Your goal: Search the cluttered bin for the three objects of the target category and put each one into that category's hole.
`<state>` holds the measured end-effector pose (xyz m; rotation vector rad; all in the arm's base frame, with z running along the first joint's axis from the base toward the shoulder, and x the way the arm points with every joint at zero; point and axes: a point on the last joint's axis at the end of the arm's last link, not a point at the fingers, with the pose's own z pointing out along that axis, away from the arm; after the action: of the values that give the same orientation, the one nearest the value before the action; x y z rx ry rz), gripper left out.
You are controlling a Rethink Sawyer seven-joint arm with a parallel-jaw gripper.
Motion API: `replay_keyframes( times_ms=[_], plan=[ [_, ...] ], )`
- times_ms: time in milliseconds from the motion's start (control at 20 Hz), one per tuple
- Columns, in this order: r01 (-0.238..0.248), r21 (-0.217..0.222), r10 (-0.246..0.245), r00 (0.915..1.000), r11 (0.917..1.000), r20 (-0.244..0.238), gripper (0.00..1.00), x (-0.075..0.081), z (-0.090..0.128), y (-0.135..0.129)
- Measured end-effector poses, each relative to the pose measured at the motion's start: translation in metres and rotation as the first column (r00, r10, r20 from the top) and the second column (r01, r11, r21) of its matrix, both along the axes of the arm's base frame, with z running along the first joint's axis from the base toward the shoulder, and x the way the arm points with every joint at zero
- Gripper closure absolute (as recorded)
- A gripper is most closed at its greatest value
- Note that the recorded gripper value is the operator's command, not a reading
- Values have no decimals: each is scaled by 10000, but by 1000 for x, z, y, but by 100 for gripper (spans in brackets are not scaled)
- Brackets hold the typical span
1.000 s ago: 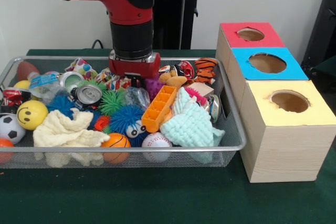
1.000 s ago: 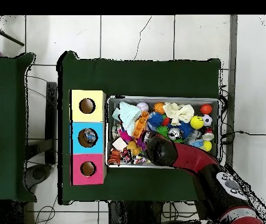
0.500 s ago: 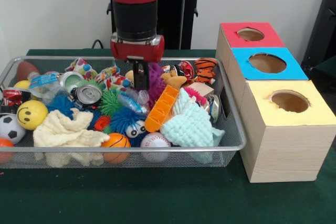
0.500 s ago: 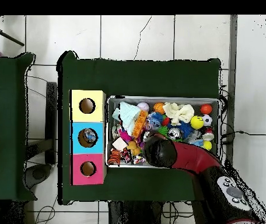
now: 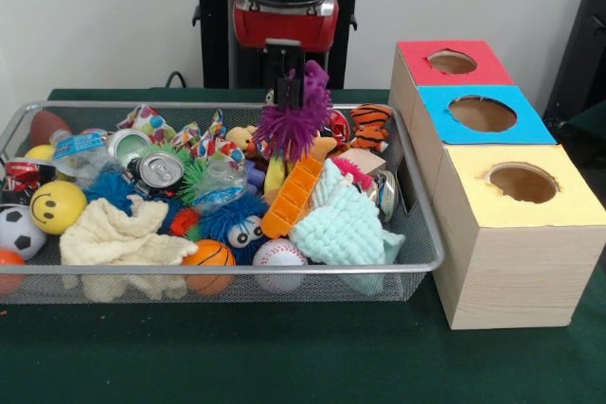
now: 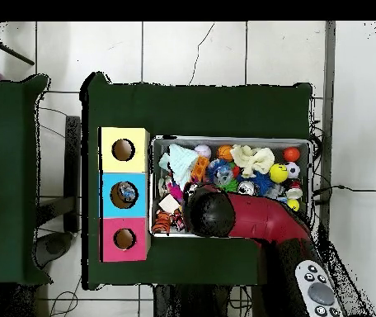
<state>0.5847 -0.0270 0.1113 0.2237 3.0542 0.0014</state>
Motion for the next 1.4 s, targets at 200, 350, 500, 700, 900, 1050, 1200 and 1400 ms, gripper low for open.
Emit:
replay_keyframes(
  times_ms=[200, 350, 500, 700, 900, 1050, 1200, 1400],
  plan=[
    [1, -74, 1, 9999, 10000, 168, 100, 4, 9, -1],
    [12, -66, -11, 9999, 10000, 155, 100, 3, 8, -1],
    [68, -31, -68, 9999, 10000, 78, 100, 2, 4, -4],
    [151, 31, -151, 9999, 9999, -56, 100, -1, -2, -7],
    [187, 75, -186, 9997, 9998, -149, 0, -4, -8, -6],
    [243, 70, -242, 9997, 9997, -76, 0, -6, -8, 3],
    [275, 36, -275, 9996, 9996, 22, 0, -8, -8, 11],
    [397, 1, -397, 9992, 9992, 73, 0, -16, -9, 29]
  ],
)
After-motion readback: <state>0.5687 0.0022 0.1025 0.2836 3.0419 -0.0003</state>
